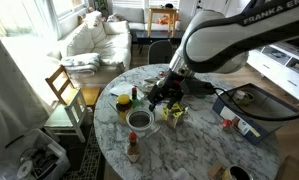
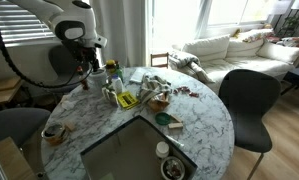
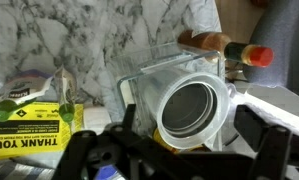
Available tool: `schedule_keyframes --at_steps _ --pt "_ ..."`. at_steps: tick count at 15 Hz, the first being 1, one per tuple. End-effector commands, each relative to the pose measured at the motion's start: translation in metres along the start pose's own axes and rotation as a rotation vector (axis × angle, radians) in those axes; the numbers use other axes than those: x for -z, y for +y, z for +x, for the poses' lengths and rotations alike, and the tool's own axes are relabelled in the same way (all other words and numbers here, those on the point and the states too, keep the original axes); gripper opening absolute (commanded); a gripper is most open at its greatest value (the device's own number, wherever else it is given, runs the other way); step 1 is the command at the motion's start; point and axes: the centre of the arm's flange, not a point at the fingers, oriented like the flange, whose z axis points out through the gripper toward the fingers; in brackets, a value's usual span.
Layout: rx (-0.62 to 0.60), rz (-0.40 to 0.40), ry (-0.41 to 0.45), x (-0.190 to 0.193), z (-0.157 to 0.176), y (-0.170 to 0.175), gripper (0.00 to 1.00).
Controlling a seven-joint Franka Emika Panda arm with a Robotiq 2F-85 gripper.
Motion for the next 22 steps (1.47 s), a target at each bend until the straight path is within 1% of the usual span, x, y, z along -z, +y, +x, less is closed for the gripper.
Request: schedule_keyframes --at_steps 1,4,7,8,9,10,11,12,14,15,18,19,22 --pt "-0.016 0.016 -0.025 -0.034 0.019 -0.012 1.0" --pt "-0.045 0.006 -0.037 -0.05 0.026 -0.018 0.99" --pt "-0.104 0.006 -0.043 -0.063 0.03 -0.016 0.84" --pt "-0.129 0.0 -0.044 -0.066 0.031 -0.013 0.7" --pt "-0.15 -0.003 -0.044 -0.068 0.033 -0.012 0.69" --pt "-0.164 -0.001 -0.049 -0.071 0.033 -0.011 0.6" --pt "-0.176 -0.004 -0.054 -0.075 0.034 -0.009 0.56" --pt "-0.188 -0.005 -0.06 -0.078 0.034 -0.008 0.54" --pt "-0.213 -0.012 -0.067 -0.082 0.034 -0.004 0.33" --pt "-0.222 -0.013 -0.067 -0.083 0.034 -0.002 0.29" --pt "-0.253 -0.008 -0.059 -0.078 0.034 0.004 0.05" --pt "-0.256 -0.006 -0.054 -0.075 0.033 0.005 0.0" --pt "-0.239 0.023 -0.04 -0.057 0.034 0.007 0.01"
